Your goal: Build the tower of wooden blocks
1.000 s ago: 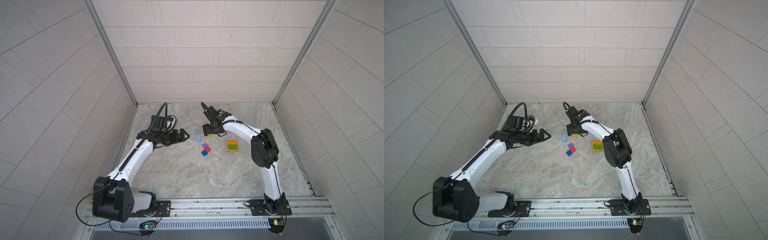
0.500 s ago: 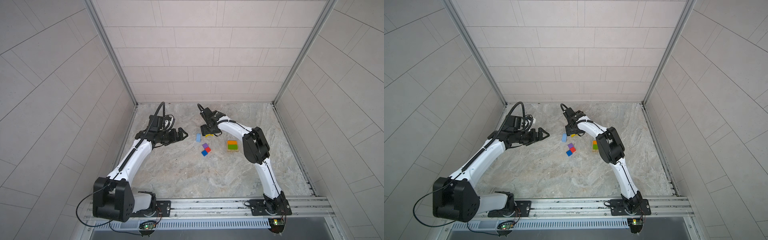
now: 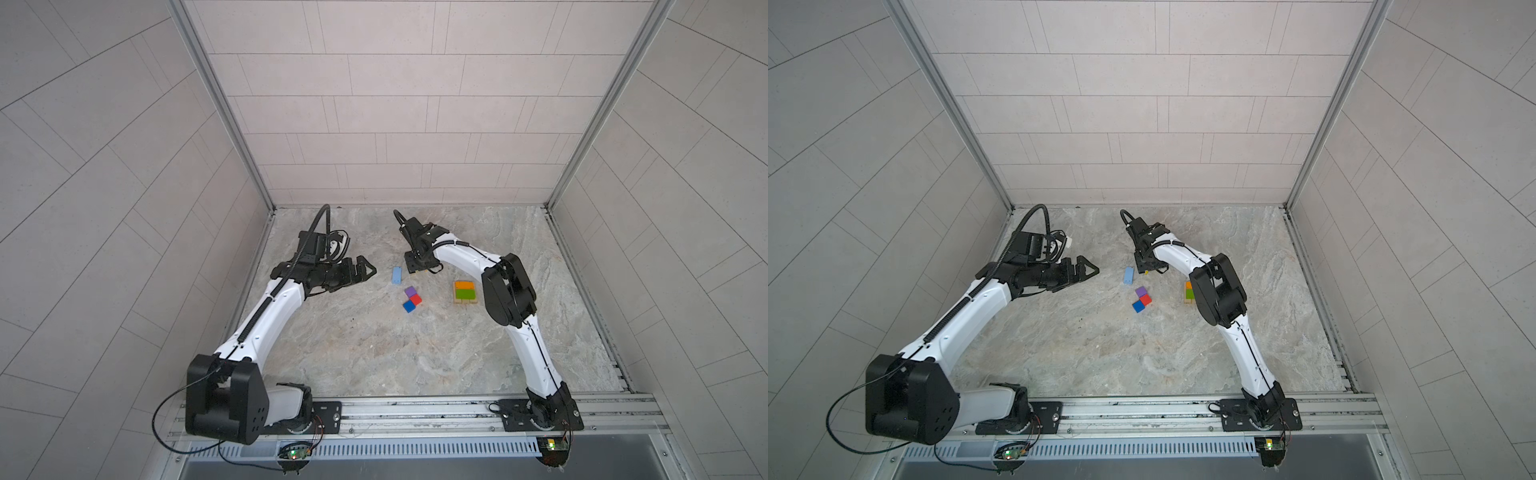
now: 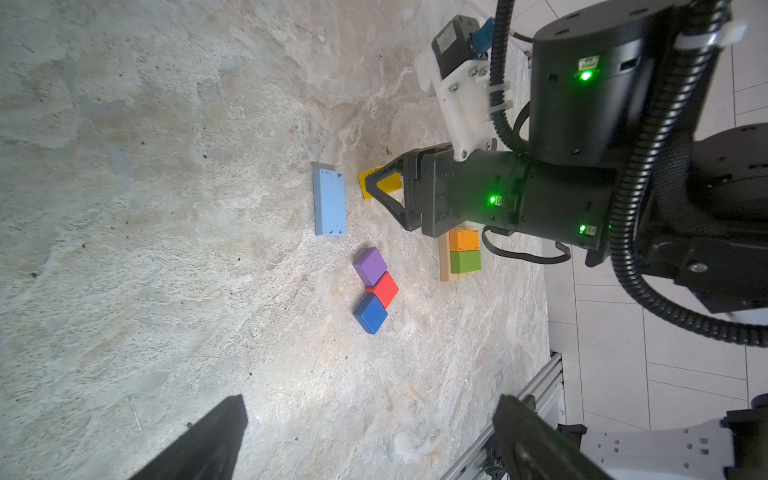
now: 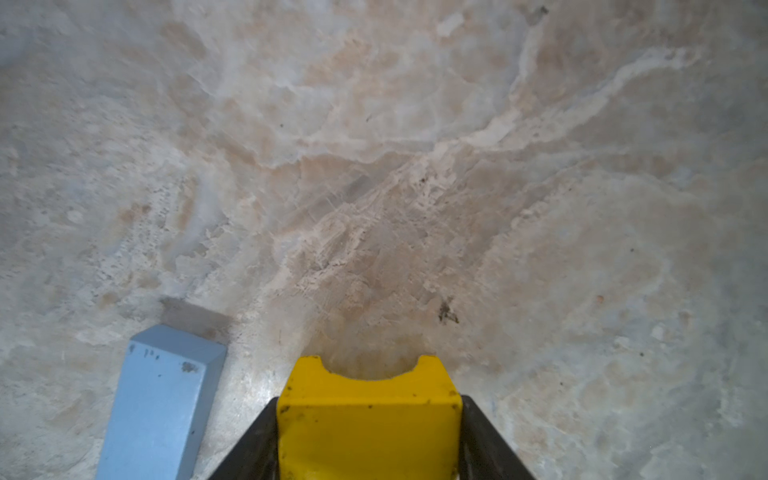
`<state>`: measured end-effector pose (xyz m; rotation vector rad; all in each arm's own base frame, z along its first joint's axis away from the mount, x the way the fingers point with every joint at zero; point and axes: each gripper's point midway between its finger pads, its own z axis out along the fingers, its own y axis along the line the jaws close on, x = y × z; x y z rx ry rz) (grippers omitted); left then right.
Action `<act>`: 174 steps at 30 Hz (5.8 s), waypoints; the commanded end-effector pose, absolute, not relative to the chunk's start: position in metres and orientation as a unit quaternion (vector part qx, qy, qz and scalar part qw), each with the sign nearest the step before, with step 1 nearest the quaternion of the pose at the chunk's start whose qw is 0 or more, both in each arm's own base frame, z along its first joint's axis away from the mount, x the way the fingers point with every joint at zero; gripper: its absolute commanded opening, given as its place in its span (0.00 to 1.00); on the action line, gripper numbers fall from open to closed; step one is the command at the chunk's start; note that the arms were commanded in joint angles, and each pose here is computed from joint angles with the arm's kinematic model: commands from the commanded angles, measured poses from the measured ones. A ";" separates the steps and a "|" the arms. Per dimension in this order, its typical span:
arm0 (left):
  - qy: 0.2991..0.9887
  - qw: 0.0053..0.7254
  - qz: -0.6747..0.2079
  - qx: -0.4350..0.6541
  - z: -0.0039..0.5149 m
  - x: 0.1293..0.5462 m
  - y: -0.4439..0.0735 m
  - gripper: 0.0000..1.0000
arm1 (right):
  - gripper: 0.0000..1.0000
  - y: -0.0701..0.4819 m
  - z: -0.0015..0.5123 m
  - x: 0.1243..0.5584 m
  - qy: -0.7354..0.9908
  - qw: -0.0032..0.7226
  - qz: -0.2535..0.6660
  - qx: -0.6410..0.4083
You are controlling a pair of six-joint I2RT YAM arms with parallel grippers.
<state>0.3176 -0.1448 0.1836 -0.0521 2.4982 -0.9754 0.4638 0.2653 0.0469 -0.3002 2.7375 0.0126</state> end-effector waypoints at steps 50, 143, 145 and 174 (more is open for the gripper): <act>0.899 0.230 -0.373 -0.020 0.186 0.316 -0.148 1.00 | 0.86 0.220 0.143 0.378 0.984 0.170 0.047 -0.032; 0.901 0.228 -0.369 -0.021 0.184 0.316 -0.147 0.99 | 0.37 0.244 0.043 0.398 0.990 0.140 0.016 0.011; 0.901 0.229 -0.369 -0.021 0.184 0.316 -0.147 0.99 | 0.36 0.243 0.042 0.398 0.990 0.140 0.013 0.010; 0.900 0.224 -0.375 -0.016 0.186 0.313 -0.149 0.99 | 0.10 0.192 0.126 0.371 0.983 0.184 -0.010 0.011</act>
